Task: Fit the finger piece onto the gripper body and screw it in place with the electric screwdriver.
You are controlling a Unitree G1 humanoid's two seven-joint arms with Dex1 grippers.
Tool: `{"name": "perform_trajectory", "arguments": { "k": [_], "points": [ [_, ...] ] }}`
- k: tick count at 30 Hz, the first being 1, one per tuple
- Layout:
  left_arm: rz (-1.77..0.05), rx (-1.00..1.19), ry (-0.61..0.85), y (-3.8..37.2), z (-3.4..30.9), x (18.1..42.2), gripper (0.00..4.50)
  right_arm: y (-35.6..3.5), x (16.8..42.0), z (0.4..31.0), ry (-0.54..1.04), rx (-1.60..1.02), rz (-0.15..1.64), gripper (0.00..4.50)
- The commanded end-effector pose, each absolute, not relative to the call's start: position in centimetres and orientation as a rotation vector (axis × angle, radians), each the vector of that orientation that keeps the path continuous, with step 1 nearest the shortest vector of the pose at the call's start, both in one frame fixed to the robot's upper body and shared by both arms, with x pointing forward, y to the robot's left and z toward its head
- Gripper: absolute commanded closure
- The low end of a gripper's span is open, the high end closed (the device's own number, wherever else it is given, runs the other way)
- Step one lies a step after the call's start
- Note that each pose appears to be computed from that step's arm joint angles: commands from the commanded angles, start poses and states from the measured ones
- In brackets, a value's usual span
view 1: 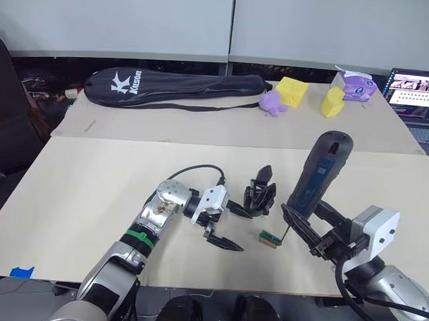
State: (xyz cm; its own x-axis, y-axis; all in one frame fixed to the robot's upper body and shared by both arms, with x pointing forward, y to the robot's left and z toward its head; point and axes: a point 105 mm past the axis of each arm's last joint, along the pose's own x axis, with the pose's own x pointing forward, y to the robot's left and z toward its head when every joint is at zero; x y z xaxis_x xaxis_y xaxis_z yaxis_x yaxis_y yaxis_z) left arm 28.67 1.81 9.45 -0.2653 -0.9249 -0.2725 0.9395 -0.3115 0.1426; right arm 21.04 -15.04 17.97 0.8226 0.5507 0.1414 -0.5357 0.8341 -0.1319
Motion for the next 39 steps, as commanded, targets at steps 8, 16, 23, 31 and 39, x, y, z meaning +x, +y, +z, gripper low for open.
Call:
{"name": "perform_trajectory", "arguments": {
  "k": [8,16,23,31,39],
  "points": [
    [-1.840,0.378,0.019,2.0,10.0,29.2,0.00,-14.8,20.3,19.3,-0.253,-0.096,0.636,2.60],
    [-1.825,0.385,0.027,2.3,10.0,29.5,0.00,-11.9,18.7,22.2,-0.305,-0.104,0.822,2.60],
    [-1.819,0.388,0.033,2.7,10.2,29.6,0.00,-11.6,19.1,23.9,-0.282,-0.164,0.942,2.60],
    [-1.786,0.397,0.037,3.8,10.8,30.1,0.00,-10.5,20.2,28.2,-0.265,-0.145,1.162,2.60],
    [-1.726,0.401,0.012,4.0,12.2,31.4,0.00,-9.1,22.7,32.0,-0.263,-0.097,1.236,2.60]
  ]
}}
